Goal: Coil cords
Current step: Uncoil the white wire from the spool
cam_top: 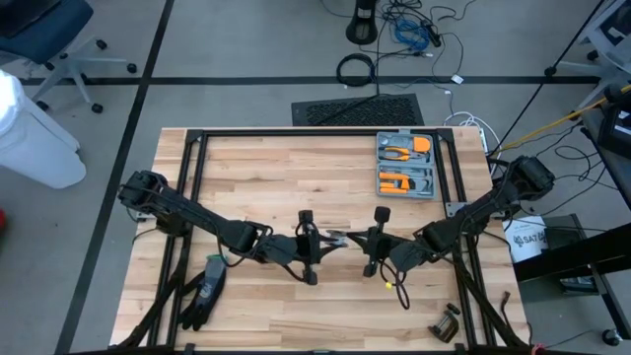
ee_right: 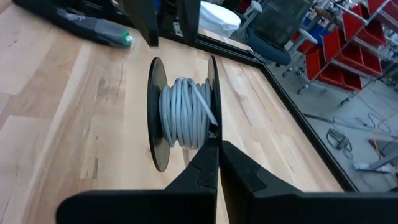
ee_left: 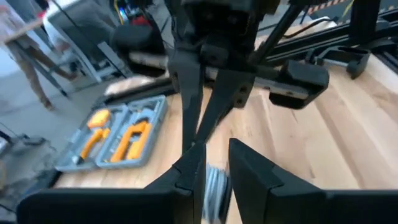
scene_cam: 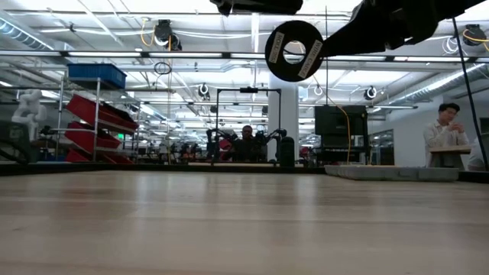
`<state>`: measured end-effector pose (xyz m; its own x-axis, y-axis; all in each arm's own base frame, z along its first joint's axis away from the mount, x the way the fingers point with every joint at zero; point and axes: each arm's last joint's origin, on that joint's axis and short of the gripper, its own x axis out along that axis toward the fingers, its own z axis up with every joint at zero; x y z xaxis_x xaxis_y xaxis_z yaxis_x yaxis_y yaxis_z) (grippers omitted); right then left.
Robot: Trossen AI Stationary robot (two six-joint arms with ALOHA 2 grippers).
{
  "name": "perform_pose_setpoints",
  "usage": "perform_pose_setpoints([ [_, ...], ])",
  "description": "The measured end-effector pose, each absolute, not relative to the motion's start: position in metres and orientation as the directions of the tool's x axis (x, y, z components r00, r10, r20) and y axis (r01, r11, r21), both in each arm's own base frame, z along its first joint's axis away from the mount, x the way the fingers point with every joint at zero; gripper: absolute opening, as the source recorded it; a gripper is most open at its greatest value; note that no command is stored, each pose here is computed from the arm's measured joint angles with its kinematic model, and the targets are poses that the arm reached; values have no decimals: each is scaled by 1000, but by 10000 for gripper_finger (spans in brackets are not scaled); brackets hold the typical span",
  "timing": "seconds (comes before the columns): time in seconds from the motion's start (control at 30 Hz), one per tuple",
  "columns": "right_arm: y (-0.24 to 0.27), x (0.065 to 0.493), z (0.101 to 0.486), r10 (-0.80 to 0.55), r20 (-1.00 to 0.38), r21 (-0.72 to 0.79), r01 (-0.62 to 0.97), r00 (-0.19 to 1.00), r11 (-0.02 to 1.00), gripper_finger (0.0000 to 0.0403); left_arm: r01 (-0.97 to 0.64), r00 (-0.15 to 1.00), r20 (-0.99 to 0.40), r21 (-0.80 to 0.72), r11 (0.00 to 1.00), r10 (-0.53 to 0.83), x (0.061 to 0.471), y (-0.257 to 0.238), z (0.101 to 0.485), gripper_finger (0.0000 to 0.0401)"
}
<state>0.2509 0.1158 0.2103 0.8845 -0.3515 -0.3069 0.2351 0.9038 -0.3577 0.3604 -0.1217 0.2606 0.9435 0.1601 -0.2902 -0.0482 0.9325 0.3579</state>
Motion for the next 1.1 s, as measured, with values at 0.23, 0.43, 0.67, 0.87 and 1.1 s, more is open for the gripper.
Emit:
perform_pose_setpoints([
  [0.23,111,253,210,-368,-307,-304,276,878,912,0,-61,933,-288,467,882,217,362,-120,263,75],
  [0.43,107,255,210,-360,-315,-280,276,878,920,0,-73,908,-324,502,862,266,362,-112,259,75],
  [0.67,101,259,210,-342,-330,-251,267,880,930,0,-57,906,-338,500,864,255,363,-109,257,75],
  [0.87,98,259,209,-349,-336,-240,279,875,930,0,-49,891,-360,531,846,278,368,-106,247,75],
  [1.1,98,260,209,-350,-334,-236,282,875,930,0,-71,856,-358,631,772,372,372,-107,235,75],
])
